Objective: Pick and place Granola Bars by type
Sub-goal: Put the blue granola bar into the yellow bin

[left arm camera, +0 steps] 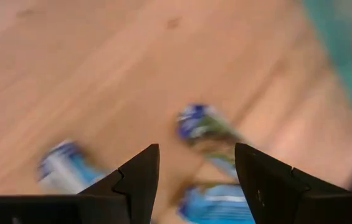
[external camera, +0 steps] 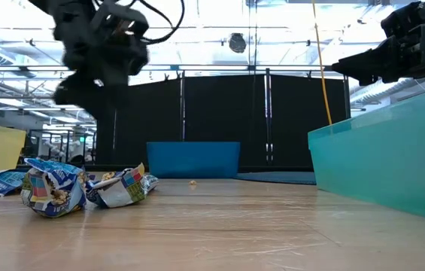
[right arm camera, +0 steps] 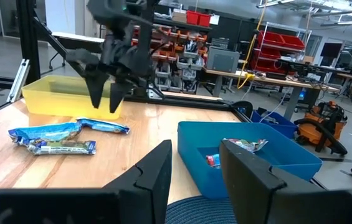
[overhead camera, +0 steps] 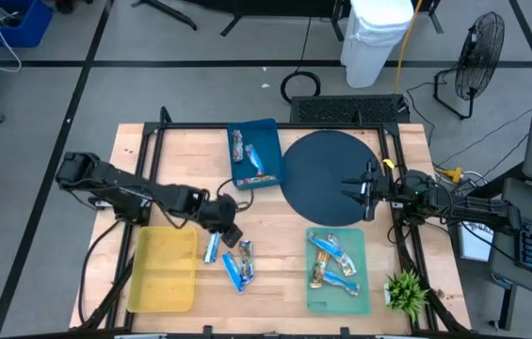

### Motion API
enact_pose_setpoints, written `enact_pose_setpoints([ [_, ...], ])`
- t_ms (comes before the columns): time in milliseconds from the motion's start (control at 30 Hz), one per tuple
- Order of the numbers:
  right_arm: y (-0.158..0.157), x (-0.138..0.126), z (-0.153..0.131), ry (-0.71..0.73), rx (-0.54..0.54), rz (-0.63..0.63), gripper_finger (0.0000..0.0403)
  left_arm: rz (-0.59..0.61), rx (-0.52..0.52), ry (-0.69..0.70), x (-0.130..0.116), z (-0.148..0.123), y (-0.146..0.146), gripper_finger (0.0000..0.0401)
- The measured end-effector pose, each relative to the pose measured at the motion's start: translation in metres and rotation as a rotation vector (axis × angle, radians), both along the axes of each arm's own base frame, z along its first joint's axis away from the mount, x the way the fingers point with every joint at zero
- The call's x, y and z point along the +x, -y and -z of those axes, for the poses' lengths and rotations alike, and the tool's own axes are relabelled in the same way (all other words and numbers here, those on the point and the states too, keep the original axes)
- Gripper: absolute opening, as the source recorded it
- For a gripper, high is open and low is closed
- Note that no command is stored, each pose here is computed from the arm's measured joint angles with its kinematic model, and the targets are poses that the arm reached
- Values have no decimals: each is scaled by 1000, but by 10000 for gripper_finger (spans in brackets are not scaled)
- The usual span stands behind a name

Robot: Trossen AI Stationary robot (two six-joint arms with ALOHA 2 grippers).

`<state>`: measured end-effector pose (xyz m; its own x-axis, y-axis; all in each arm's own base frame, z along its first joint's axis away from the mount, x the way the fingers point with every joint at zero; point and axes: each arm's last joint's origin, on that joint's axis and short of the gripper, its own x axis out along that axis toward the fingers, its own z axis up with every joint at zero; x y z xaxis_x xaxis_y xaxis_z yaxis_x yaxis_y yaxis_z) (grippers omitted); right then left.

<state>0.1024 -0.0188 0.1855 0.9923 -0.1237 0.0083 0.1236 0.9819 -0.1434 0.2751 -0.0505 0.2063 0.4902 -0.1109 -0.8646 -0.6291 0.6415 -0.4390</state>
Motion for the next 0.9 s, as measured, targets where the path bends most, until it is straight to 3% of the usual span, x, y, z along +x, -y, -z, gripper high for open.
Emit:
enact_pose_setpoints([
  [133, 0, 0, 0, 0, 0, 0, 125, -101, 97, -91, -11, 5, 7, 212],
  [267, 0, 0, 0, 1, 0, 0, 125, -197, 100, -151, -17, 9, 9, 212],
  [900, 0, 0, 0, 1, 0, 0, 125, -273, 65, -271, -28, 35, 9, 211],
])
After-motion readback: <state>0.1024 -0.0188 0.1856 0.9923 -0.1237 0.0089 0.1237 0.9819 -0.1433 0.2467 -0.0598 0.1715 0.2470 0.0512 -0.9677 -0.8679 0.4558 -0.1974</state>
